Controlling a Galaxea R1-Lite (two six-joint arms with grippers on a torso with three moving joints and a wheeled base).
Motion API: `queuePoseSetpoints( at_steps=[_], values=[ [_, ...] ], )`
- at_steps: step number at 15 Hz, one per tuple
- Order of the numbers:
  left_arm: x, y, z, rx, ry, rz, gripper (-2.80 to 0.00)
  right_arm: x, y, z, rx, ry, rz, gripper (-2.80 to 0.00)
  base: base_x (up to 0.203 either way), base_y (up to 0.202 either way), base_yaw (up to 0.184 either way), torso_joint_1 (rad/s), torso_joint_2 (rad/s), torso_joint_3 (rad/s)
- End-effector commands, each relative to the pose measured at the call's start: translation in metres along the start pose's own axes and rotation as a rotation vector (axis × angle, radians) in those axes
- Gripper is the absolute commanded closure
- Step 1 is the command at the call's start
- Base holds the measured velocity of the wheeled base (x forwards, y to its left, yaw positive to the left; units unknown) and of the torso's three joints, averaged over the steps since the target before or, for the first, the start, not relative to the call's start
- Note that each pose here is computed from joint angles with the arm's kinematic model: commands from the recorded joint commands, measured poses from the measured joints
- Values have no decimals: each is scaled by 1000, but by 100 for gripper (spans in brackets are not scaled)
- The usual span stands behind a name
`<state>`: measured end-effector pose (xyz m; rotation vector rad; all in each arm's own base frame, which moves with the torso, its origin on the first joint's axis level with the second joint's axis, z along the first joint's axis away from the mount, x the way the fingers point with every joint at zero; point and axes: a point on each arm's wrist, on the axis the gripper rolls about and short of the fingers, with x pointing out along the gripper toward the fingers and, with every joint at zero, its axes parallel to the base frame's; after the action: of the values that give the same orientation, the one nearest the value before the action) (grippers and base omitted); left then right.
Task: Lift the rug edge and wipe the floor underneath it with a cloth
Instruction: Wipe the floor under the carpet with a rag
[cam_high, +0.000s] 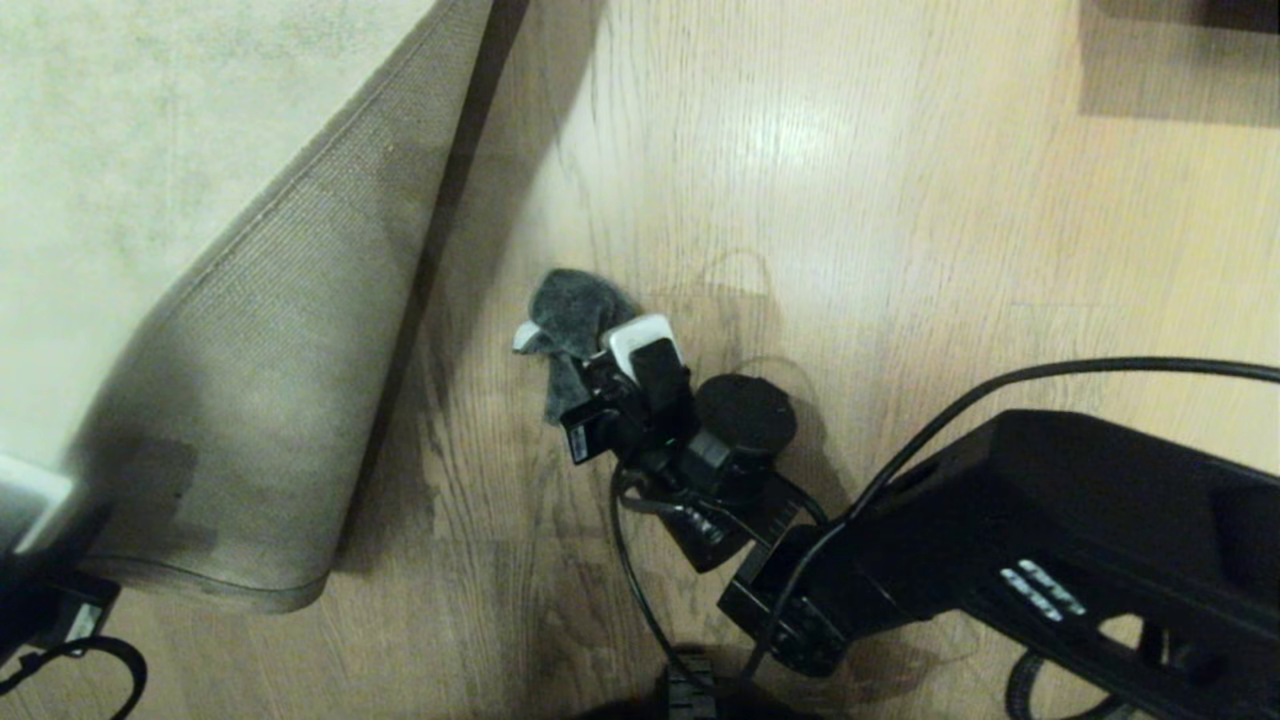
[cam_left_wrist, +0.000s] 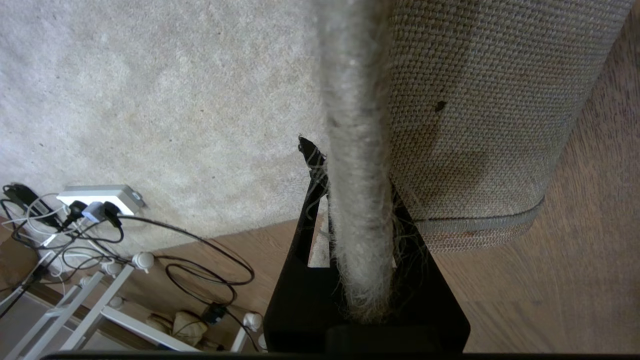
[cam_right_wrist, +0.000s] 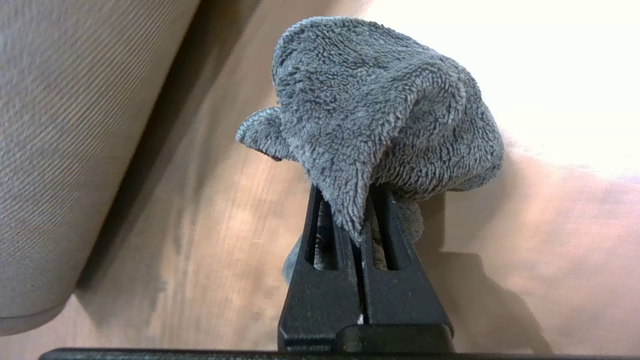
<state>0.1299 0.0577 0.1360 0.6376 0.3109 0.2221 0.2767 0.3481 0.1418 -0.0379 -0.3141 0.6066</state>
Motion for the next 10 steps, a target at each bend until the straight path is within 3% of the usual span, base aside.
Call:
queuePoseSetpoints(
  at_steps=[1,6,10],
  values=[
    [0,0,0,5,-5,3,0,-17,-21,36,2,-30,-28,0,0,0,0,0,0,0],
    [0,0,0,7,-4,1,0,-55,-38,33,-45,79,-13,0,0,0,0,0,0,0],
    [-1,0,1,6,-7,5,0,-65,4,12,-45,140,105,0,0,0,0,0,0,0]
  ],
)
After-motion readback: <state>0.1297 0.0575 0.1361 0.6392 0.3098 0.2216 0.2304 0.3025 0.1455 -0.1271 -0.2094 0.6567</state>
